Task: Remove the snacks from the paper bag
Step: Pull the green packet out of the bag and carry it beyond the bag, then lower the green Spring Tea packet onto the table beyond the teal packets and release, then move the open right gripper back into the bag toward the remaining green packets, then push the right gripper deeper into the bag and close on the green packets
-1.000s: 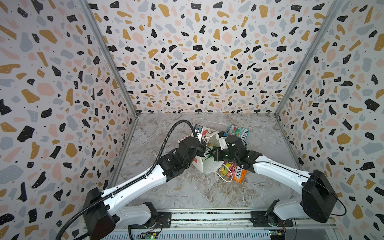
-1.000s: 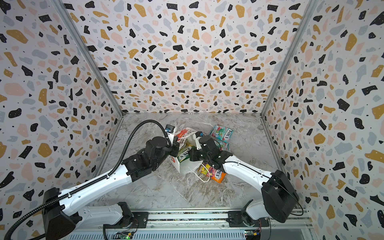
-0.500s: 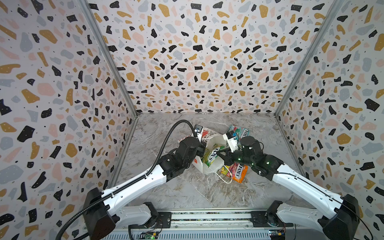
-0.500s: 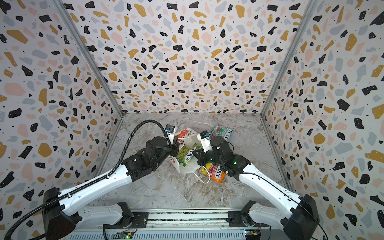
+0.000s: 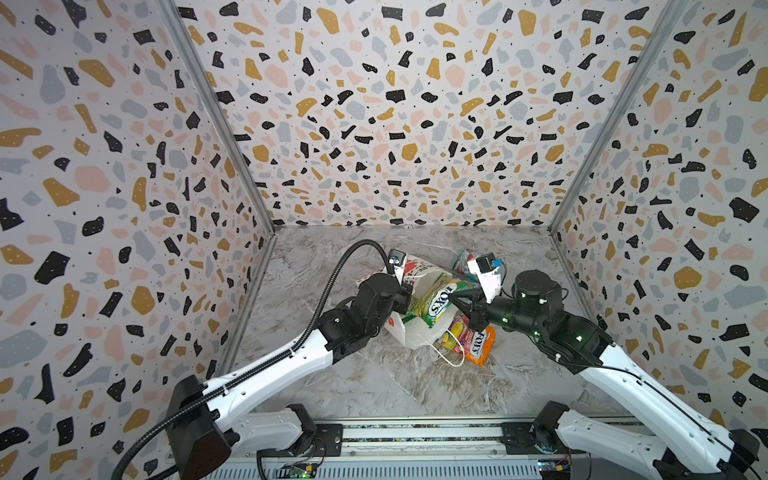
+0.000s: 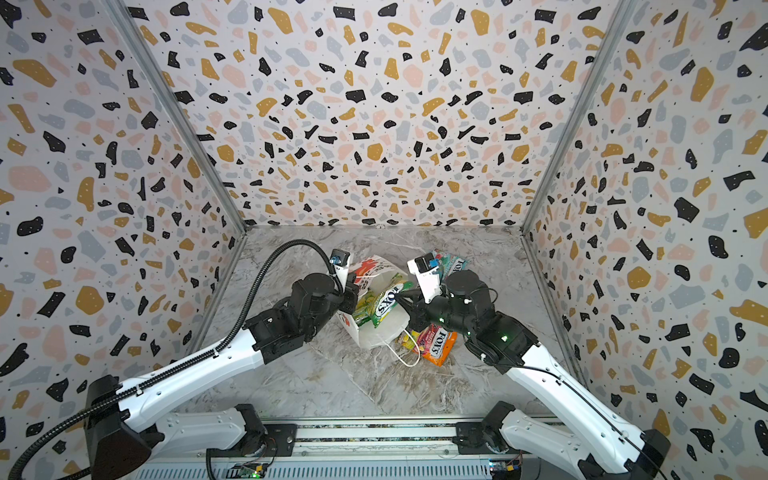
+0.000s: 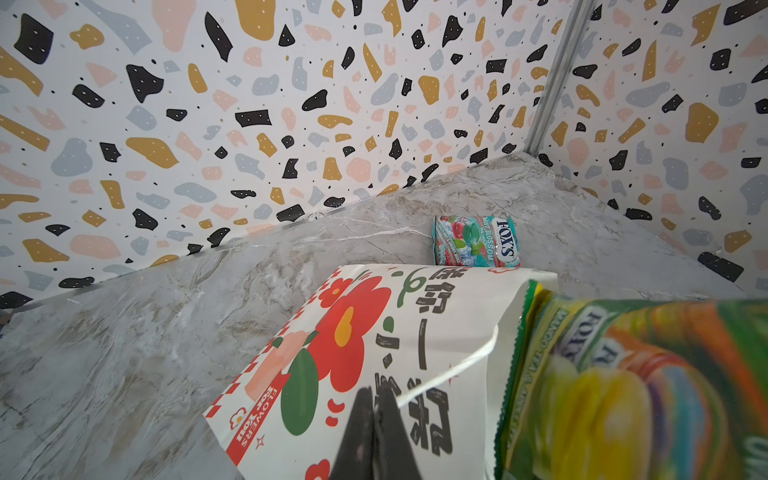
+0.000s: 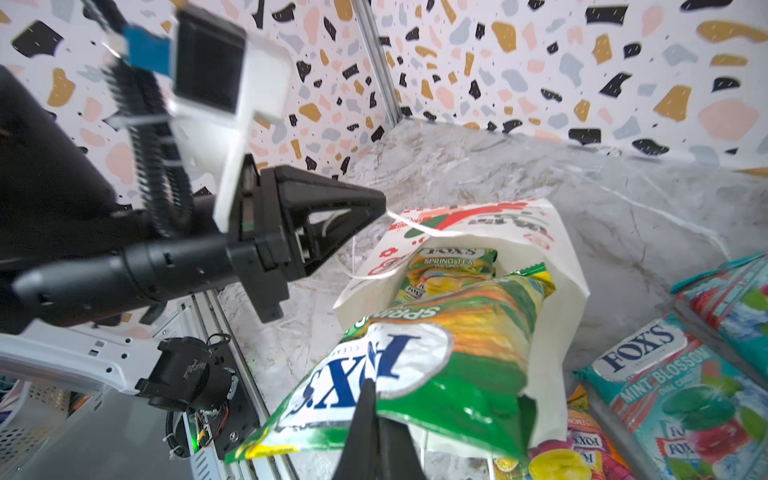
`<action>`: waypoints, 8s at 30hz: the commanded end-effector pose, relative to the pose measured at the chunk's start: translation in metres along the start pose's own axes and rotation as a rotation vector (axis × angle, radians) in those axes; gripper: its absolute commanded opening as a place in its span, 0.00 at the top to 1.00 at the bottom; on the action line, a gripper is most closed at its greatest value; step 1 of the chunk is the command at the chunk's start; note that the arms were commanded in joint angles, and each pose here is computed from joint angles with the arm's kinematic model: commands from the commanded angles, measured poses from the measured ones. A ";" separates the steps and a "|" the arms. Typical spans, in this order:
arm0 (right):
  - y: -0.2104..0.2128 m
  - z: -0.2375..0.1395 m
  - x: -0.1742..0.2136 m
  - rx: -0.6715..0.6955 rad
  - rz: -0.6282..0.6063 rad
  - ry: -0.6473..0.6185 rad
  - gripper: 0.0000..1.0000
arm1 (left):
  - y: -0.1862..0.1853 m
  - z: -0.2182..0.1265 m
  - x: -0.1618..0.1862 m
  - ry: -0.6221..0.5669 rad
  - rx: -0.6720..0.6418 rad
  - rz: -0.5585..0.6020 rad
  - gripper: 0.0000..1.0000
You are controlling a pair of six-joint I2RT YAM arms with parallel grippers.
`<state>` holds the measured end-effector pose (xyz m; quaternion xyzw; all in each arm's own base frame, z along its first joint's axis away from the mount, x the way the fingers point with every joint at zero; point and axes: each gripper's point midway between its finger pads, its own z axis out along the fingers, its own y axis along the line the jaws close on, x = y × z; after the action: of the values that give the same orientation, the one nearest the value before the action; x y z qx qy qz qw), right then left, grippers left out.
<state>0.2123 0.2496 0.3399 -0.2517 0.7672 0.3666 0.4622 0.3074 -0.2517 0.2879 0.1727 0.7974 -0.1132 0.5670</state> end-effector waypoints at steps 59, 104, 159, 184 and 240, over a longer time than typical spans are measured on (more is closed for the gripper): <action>-0.448 -0.032 0.097 0.614 0.467 -0.056 1.00 | 0.004 -0.009 -0.019 -0.057 -0.007 -0.044 1.00; -0.170 -0.011 0.034 0.201 0.157 -0.042 0.43 | -0.003 -0.013 -0.021 -0.045 0.043 -0.018 1.00; -0.057 0.182 0.146 0.047 0.373 0.371 0.53 | 0.000 -0.022 -0.031 -0.115 0.052 -0.043 1.00; -0.035 0.193 0.147 0.150 0.444 0.434 0.53 | 0.007 -0.015 -0.026 -0.099 -0.004 -0.050 1.00; -0.090 0.259 0.140 0.220 0.651 0.257 0.47 | 0.002 -0.020 -0.030 -0.116 0.036 -0.068 1.00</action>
<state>0.3362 0.3909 0.0924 0.0015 0.9012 0.3680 0.2291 0.3004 -0.2486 0.3077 0.1658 0.7814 -0.1389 0.5853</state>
